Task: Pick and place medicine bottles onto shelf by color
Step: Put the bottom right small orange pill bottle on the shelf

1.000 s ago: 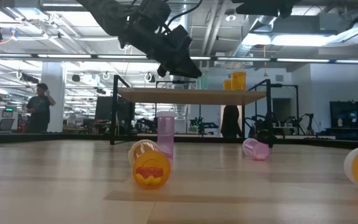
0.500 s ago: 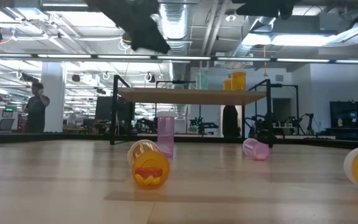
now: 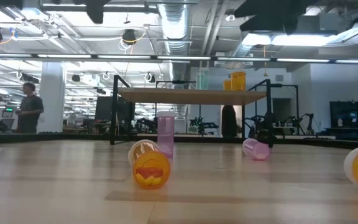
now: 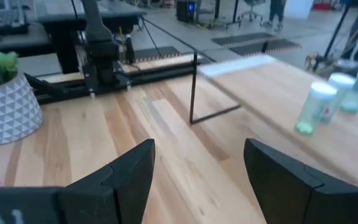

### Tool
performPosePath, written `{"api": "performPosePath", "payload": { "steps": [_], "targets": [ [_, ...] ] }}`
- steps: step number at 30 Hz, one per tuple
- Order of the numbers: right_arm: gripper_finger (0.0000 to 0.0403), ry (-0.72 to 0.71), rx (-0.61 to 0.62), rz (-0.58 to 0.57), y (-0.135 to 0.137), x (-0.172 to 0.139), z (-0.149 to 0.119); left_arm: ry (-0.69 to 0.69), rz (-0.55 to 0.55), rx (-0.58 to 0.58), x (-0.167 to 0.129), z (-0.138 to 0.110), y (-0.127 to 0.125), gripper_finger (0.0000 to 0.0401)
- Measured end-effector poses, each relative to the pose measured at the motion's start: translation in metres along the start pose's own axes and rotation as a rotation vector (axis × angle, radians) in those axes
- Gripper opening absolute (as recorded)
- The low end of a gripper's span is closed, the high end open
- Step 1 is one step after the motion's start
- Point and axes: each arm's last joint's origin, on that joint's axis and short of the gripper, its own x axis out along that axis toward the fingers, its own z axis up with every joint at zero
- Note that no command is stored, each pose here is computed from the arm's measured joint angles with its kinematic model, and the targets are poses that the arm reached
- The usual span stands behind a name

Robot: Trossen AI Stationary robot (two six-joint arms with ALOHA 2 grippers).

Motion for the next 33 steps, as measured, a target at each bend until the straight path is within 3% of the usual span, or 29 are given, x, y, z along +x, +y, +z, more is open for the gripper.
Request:
{"api": "performPosePath", "payload": {
  "steps": [5,10,15,33],
  "targets": [
    [0.027,0.066,-0.011,-0.056,0.004,0.024,-0.02,-0.116,-0.038,-0.005,-0.01,-0.028,-0.004,0.0089],
    [0.027,0.132,-0.034,-0.106,-0.001,0.048,-0.038,-0.132,-0.033,-0.03,-0.011,-0.03,-0.004,0.0089],
    [0.027,0.201,0.0,-0.068,-0.008,0.063,-0.045,-0.13,-0.017,-0.026,-0.011,-0.03,-0.004,0.0089],
    [0.027,0.387,0.078,0.064,-0.014,0.062,-0.054,-0.07,0.109,-0.046,-0.011,-0.036,0.0,0.0089]
  ]
}}
